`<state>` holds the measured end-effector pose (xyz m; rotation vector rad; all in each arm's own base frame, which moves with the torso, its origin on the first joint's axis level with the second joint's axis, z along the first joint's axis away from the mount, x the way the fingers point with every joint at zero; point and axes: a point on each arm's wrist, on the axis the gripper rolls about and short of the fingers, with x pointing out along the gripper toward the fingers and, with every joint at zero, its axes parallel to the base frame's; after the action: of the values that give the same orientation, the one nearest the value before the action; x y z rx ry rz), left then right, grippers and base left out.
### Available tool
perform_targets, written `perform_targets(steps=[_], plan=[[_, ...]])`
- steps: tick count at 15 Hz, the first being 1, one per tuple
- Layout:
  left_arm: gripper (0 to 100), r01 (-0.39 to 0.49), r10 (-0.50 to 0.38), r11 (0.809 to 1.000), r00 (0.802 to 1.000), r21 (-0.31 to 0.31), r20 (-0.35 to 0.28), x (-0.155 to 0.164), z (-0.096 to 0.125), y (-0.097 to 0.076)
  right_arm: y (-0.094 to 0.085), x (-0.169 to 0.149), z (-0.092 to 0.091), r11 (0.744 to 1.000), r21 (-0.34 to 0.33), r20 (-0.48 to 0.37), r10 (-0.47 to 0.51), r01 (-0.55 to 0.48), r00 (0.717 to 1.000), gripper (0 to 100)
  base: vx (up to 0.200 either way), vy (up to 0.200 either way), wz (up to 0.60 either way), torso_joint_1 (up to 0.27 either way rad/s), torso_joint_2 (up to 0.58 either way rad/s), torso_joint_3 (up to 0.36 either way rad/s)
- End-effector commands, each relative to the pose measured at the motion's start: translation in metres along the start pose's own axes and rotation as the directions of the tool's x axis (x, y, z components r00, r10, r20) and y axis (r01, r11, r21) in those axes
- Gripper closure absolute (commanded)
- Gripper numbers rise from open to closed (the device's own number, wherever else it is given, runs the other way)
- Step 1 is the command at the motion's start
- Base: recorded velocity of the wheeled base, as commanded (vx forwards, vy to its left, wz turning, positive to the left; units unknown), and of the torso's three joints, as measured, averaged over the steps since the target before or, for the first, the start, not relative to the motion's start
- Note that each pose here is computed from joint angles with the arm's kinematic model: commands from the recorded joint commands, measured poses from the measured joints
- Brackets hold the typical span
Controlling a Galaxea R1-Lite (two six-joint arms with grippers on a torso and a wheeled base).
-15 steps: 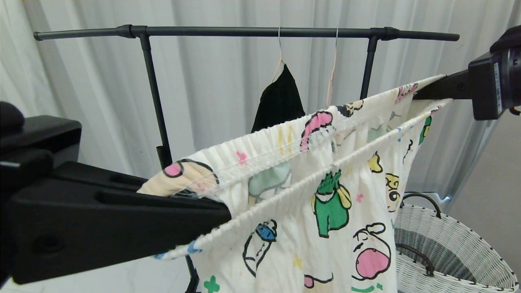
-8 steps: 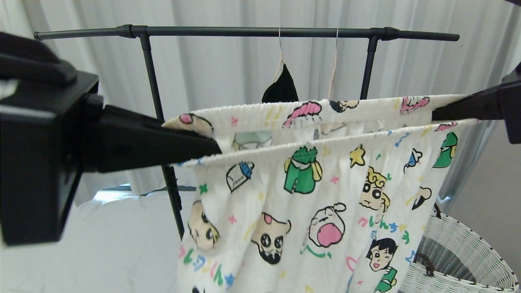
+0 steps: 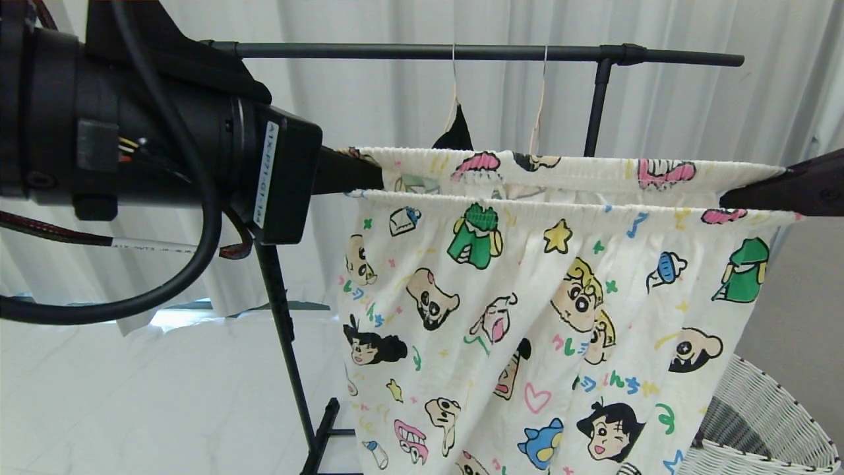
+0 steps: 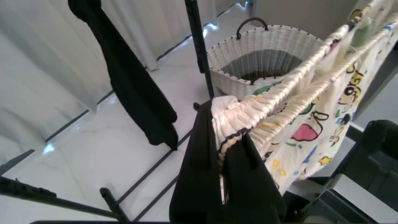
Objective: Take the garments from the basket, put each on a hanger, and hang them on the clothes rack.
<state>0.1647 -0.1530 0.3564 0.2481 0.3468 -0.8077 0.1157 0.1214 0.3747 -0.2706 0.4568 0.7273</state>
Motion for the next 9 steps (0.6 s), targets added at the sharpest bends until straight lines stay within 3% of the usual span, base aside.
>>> perform_targets(steps=[1, 8, 9], plan=[[100, 0.000, 0.000, 1.000, 1.000, 0.000, -0.010, 0.0045, -0.0007, 0.0003, 0.0002, 0.0004, -0.0007, 1.000, -0.001, -0.006, 0.000, 0.000, 1.000, 0, 0.000, 0.000, 0.00, 0.000, 0.00, 0.000], [100, -0.004, 0.004, 1.000, 1.000, -0.001, -0.015, 0.0052, -0.0017, 0.0004, -0.0003, -0.0035, -0.0046, 1.000, 0.005, -0.008, -0.007, 0.007, 1.000, 0, 0.000, 0.000, 0.00, 0.000, 0.00, 0.000], [100, -0.029, 0.029, 1.000, 0.999, 0.003, -0.031, 0.0068, -0.0043, 0.0008, -0.0019, -0.0048, -0.0096, 0.999, 0.006, -0.025, -0.044, 0.044, 0.999, 0, 0.000, 0.000, 0.00, 0.000, 0.00, 0.000]])
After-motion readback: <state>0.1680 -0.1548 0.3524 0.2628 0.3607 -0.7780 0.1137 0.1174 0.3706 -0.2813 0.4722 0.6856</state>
